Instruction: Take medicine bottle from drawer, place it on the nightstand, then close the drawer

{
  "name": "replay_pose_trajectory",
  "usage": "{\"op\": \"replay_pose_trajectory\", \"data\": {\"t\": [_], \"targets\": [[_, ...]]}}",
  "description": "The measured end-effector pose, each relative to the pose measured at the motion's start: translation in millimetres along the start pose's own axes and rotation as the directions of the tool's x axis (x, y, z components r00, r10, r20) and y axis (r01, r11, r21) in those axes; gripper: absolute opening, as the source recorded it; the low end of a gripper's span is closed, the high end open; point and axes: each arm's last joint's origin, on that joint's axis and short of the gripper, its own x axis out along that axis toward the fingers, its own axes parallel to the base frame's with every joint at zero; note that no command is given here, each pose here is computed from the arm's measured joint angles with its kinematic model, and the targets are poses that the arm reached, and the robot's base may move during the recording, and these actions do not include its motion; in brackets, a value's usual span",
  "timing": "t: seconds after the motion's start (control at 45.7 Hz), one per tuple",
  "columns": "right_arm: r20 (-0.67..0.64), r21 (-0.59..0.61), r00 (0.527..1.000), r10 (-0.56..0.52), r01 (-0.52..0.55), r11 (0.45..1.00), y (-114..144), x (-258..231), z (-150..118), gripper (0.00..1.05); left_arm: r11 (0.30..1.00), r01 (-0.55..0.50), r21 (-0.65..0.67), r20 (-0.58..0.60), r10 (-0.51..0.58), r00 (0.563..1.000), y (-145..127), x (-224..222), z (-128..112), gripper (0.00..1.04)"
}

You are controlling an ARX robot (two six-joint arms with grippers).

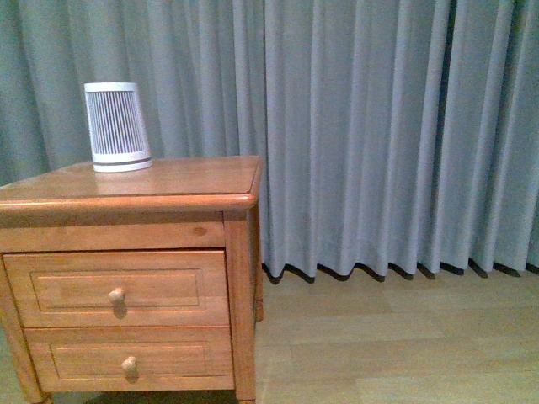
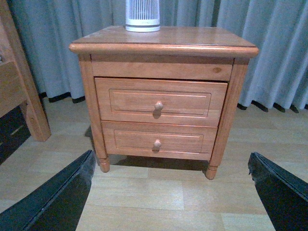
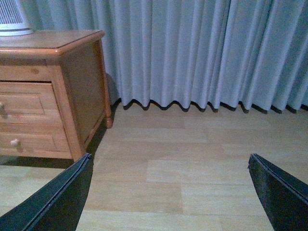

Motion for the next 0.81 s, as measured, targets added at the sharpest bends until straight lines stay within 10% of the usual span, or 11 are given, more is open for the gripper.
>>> {"op": "replay_pose_trajectory", "data": {"t": [0.591,0.7,0.81], "targets": [[0.0,0.0,1.0,0.0,0.0,1.0,0.0,0.0,0.0,0.98,1.0,-0.003,-0.002,-0.008,0.003,1.0,0.0,0.2,-0.4,0.98],[0.0,0.0,1.0,0.0,0.0,1.0,0.0,0.0,0.0,0.98,0.998,-0.048,-0.049,-0.294,0.032,0.955,-0.8,3.0,-6.1,0.98],[0.0,0.0,1.0,0.0,0.0,1.0,0.0,0.0,0.0,0.98,0.997,-0.025,-0.068,-0.304,0.004,0.953,-0.7,16.4,-6.3,0.98]]}}
